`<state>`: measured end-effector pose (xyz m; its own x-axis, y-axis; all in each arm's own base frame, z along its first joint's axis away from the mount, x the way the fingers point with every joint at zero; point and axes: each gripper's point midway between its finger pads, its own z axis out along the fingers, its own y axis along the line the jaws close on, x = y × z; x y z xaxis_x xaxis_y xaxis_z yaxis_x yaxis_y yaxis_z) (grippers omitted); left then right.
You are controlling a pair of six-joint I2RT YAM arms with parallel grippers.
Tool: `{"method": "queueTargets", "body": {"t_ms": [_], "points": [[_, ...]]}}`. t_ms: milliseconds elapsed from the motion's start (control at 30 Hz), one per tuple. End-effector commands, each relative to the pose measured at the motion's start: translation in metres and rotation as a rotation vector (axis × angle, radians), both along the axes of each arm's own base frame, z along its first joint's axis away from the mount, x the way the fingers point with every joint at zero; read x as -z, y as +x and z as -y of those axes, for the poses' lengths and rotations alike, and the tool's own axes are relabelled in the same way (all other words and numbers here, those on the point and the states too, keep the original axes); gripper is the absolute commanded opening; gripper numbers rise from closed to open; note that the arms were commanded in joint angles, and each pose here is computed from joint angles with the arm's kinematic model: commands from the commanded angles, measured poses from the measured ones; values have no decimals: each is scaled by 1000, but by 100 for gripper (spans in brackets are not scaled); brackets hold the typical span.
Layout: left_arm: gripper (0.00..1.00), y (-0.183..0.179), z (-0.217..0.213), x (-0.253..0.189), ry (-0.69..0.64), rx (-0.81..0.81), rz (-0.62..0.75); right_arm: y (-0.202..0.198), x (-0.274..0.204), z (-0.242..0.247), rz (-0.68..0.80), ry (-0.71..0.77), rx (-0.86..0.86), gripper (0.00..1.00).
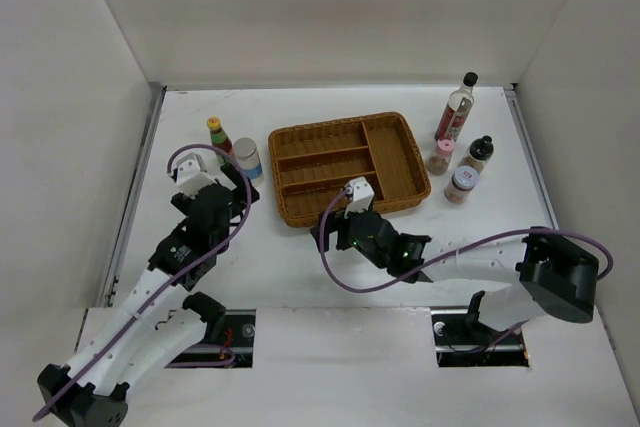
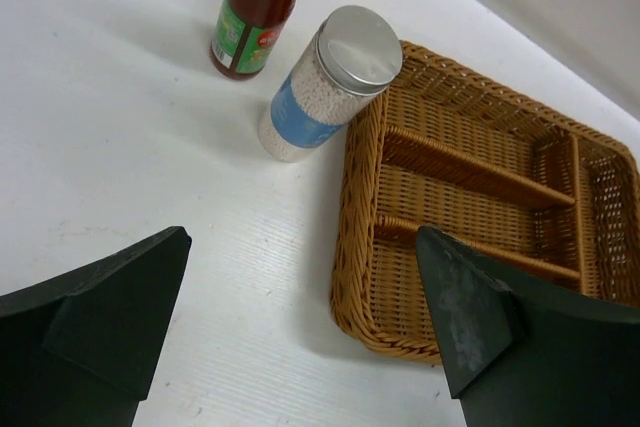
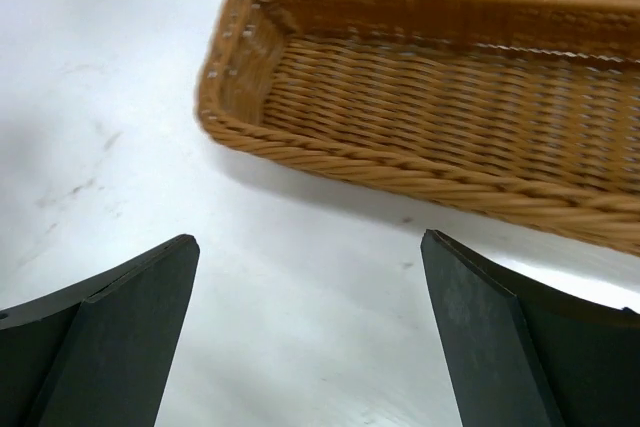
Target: Organize the condiment bottles
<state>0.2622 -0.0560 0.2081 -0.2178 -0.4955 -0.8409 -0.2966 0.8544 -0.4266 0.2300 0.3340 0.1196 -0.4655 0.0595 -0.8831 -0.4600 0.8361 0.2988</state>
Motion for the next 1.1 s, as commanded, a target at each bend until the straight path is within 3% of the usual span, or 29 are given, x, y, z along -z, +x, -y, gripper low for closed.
{"method": "queueTargets", "body": {"t_ms": [0,333,500,533,567,600,633,667,700,733,767,833,933,1067], "points": [[100,4,0,-19,12,-15,32,4,-42,-24,73,107,-37,100],[100,30,-1,-30,117,-20,48,3,-53,-15,143,107,-55,100],[100,46,4,-48,170,6,117,-5,-66,-17,174,188,-99,97],[100,51,8,-51,177,21,131,-10,-70,-20,179,210,-135,74],[100,55,9,-51,191,30,137,-15,-72,-21,178,235,-161,41],[100,60,12,-51,202,41,135,-17,-75,-20,178,258,-170,22],[97,64,16,-48,214,58,127,-17,-76,-17,175,276,-168,16],[82,68,19,-46,225,65,120,-15,-78,-13,178,283,-162,15],[62,73,20,-43,235,63,115,-13,-77,-11,179,284,-159,15],[51,77,19,-39,247,55,105,-12,-77,-9,181,285,-153,18],[49,82,17,-36,256,40,96,-11,-78,-7,184,286,-150,25],[57,91,17,-27,270,36,67,-8,-78,-4,187,294,-140,45],[82,105,22,-12,291,47,20,-9,-76,-7,187,297,-154,71],[89,121,23,-5,303,38,13,-12,-73,-12,178,294,-187,83]]}}
